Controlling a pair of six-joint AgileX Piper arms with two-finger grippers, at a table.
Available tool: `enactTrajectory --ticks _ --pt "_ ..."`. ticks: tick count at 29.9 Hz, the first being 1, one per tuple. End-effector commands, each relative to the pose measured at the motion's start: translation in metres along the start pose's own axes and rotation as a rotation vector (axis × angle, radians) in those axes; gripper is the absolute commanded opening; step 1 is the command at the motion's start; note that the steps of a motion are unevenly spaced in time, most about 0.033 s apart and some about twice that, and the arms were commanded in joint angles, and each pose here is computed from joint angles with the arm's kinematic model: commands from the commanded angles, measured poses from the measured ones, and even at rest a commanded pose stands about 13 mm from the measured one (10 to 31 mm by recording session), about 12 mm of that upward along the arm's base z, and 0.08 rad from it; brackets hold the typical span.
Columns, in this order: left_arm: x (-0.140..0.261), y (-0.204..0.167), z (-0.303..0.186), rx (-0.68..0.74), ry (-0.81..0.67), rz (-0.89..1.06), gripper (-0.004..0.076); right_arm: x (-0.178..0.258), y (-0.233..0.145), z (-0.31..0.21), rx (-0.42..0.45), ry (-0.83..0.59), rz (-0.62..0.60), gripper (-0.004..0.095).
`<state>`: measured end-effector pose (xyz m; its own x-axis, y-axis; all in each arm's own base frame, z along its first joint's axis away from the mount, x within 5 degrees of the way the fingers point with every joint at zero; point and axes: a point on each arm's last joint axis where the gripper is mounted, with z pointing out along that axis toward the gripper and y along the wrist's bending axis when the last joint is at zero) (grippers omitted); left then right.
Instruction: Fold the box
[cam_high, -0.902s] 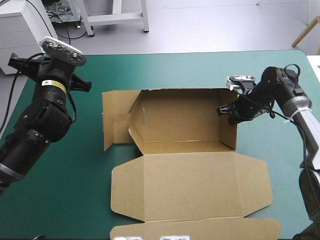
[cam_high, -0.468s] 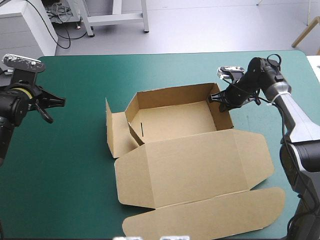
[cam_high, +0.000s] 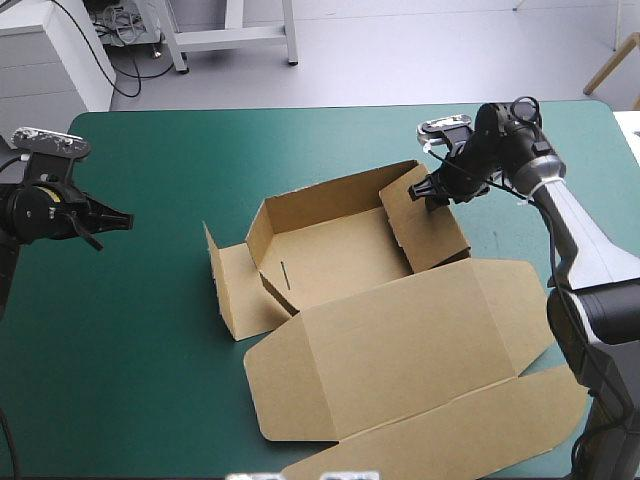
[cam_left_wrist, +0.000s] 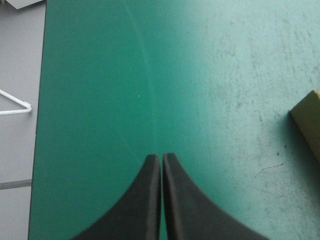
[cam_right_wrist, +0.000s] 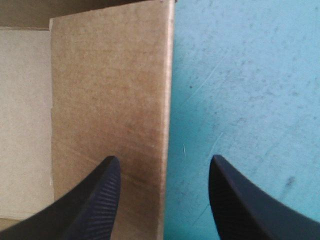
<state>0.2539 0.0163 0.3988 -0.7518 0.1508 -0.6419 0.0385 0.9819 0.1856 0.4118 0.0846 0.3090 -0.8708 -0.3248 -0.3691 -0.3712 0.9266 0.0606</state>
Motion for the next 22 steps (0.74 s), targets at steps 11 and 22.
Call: enactTrajectory --ticks 11,22 --pt "-0.006 0.018 0.002 0.062 -0.045 -0.184 -0.0001 0.022 0.015 -0.145 0.153 -0.319 -0.092 0.0471" --pt "0.009 0.023 0.001 0.151 0.082 -0.239 -0.0003 0.009 0.013 -0.103 0.076 -0.237 -0.076 0.0462"
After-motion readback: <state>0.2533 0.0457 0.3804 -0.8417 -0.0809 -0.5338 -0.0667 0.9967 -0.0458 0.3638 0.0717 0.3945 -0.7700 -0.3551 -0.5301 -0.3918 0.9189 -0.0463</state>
